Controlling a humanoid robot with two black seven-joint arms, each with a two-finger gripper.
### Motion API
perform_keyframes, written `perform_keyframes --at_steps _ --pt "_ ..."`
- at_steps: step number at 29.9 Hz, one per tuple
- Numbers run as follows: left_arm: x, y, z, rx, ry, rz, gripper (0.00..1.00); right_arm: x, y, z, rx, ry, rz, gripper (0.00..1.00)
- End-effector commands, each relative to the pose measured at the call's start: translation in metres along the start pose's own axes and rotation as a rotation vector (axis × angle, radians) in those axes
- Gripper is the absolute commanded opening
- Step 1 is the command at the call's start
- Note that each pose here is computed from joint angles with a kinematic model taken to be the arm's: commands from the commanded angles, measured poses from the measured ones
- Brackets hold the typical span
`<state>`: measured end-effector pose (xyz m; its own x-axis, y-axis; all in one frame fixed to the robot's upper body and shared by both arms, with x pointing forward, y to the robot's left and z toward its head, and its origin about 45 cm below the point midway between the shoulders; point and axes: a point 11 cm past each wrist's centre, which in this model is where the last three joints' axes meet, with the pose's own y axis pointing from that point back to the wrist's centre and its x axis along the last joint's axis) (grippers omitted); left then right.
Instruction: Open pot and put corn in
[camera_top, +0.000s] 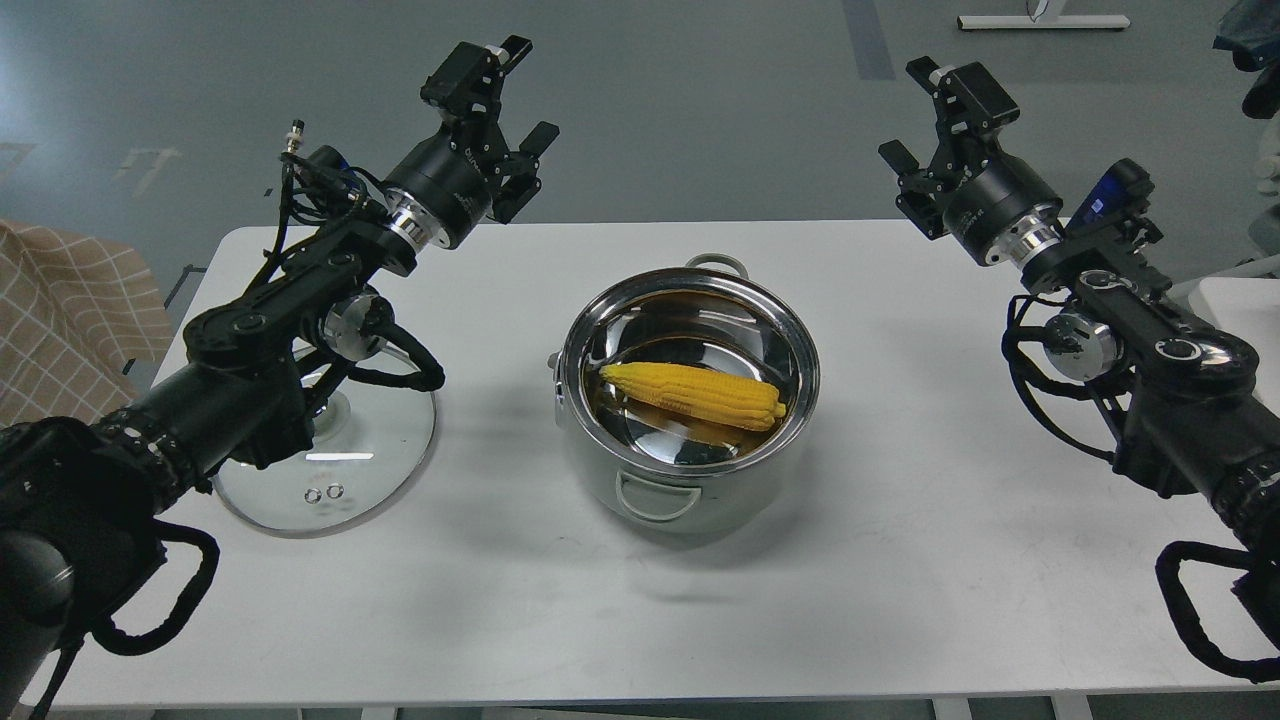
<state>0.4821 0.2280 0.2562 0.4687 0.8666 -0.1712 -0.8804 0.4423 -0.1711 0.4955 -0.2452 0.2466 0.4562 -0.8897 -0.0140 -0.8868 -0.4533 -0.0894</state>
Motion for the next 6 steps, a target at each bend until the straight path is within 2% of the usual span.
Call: perform_keyframes --at_steps 1,6 --pt "0.0051 0.0008 0.0006 -0.016 0.05 0.03 0.97 -0.0037 -0.0013 -0.0021 0.029 -0.062 0.007 0.98" --pt "0.0053 0.0013 0.0002 -0.017 0.058 0.032 0.98 -0.0123 -0.0048 -0.0073 0.054 -0.092 -0.009 0.98"
